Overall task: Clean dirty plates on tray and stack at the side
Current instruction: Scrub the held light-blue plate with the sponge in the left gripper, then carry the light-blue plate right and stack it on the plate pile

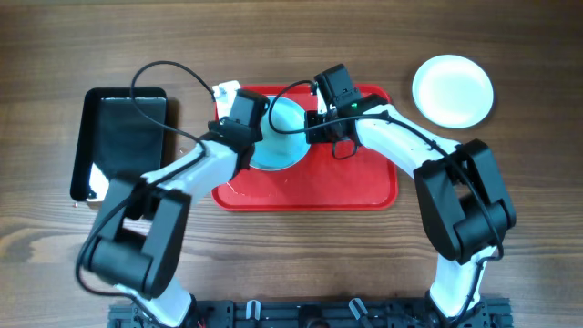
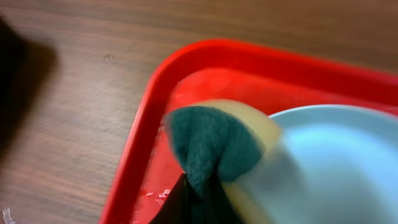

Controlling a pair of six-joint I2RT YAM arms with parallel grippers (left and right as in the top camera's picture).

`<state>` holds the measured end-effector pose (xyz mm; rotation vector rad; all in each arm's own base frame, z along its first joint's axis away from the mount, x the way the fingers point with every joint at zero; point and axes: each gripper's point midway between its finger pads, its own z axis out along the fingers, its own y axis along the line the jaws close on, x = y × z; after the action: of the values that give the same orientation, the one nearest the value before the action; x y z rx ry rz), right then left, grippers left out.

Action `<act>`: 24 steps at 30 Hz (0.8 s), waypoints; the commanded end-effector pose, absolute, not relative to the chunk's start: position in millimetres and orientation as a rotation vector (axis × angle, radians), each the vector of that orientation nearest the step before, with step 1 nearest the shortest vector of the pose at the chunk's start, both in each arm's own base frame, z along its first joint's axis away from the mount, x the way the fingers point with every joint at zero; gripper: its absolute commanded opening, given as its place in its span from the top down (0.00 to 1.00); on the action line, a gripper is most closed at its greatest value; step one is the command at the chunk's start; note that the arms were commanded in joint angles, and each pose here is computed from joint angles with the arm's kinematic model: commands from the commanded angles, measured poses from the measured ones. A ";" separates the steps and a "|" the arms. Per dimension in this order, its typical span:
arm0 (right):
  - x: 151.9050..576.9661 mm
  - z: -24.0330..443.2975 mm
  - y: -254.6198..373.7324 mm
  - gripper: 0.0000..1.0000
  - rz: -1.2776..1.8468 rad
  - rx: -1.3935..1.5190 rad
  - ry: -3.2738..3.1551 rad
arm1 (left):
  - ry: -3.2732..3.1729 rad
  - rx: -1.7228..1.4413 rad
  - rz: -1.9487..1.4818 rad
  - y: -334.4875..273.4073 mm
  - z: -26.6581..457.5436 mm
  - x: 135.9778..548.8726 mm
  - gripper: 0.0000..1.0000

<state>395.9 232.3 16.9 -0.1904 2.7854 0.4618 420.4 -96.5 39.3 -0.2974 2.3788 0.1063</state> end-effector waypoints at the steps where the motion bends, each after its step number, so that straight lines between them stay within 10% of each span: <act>1: 400.0 4.7 214.8 0.96 0.361 -0.148 2.809 | 2.420 -0.117 -0.484 -168.9 69.7 412.5 0.96; 6: 399.9 4.6 214.7 0.96 0.361 -0.148 2.809 | 2.643 -0.146 -0.602 -189.3 14.4 377.9 0.96; 10: 400.3 4.5 214.2 0.96 0.356 -0.147 2.808 | 2.631 -0.307 0.056 -99.0 -3.6 376.9 0.96; 14: 402.9 3.4 206.6 0.96 0.292 -0.134 2.802 | 2.424 -0.385 0.393 -50.2 35.7 388.6 0.96; 24: 435.7 82.2 224.3 0.96 0.289 -0.479 2.522 | 2.010 -0.896 -0.049 57.6 190.0 387.8 0.96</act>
<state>416.2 220.5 28.2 -0.3553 2.6869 0.3173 400.7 15.0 195.4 -0.7675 2.0142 -0.0666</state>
